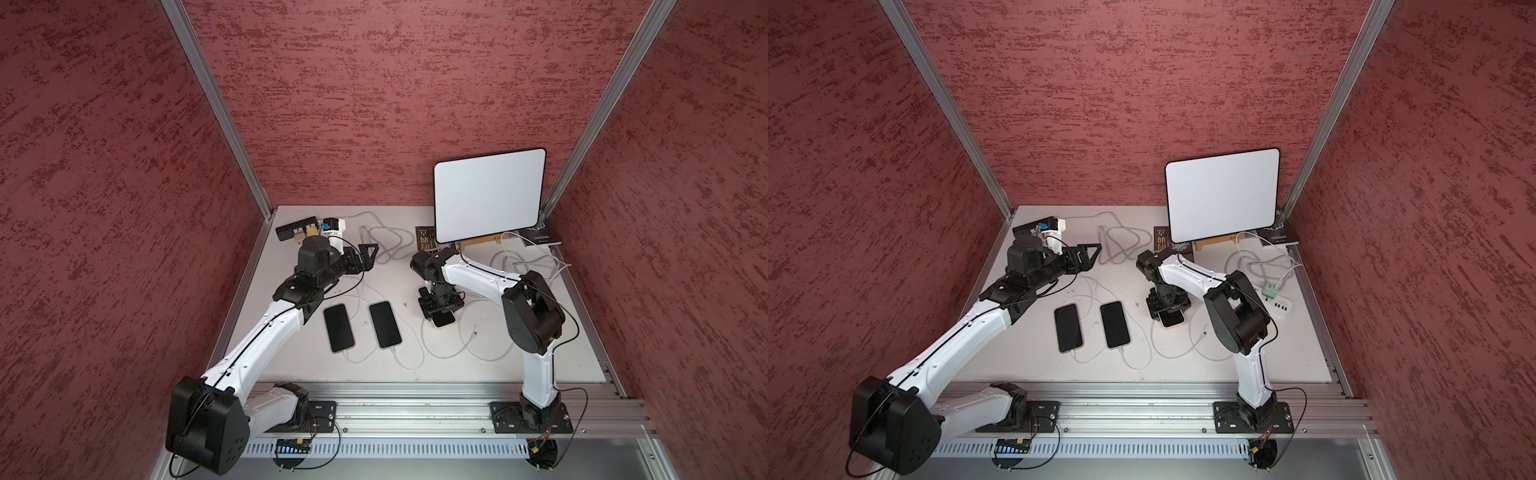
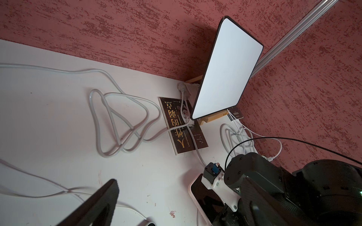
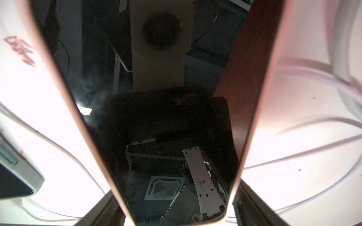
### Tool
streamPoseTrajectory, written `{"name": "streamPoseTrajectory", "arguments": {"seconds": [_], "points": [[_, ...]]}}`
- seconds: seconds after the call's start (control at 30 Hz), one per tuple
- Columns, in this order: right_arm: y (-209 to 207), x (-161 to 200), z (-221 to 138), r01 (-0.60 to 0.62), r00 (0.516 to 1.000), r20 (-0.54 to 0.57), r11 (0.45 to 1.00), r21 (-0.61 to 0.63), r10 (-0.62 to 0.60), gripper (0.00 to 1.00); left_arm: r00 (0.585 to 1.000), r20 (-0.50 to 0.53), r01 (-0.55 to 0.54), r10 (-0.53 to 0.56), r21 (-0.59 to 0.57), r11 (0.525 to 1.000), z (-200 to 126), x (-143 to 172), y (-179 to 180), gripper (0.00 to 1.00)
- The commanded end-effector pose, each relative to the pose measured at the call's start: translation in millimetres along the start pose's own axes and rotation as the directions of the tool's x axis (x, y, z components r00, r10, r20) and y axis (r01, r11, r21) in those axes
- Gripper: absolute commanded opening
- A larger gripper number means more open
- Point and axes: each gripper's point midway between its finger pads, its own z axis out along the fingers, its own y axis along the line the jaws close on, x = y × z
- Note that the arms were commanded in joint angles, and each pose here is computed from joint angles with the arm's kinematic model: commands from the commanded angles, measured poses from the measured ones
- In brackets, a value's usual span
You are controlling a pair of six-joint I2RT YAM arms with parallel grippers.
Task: Unplug the charging cable from the phone
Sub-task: Place the phone at the center of the board.
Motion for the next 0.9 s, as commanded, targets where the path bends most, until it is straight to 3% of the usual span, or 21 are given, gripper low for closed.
{"name": "streamPoseTrajectory", "arguments": {"seconds": [0.0, 0.13, 0.33, 0.87], "points": [[-3, -5, -3, 0.014, 1.000, 0.015, 0.999, 0.043, -0.015, 0.43, 1.000, 0.016, -0.027, 0.027, -0.016, 1.000, -4, -1, 2, 1.00], [-4, -5, 5, 0.014, 1.000, 0.000, 0.998, 0.056, -0.014, 0.50, 0.999, 0.021, -0.029, 0.029, -0.022, 0.999, -6, -1, 3, 1.00], [-4, -8, 7, 0.010, 1.000, 0.010, 0.998, 0.061, -0.011, 0.67, 0.999, 0.038, -0.031, 0.033, -0.047, 0.998, -9, -3, 7, 1.00], [-2, -9, -19, -0.016, 0.995, 0.099, 0.999, 0.041, 0.012, 0.90, 0.996, 0.086, -0.021, 0.032, -0.119, 0.993, -19, -12, 20, 1.00]]}}
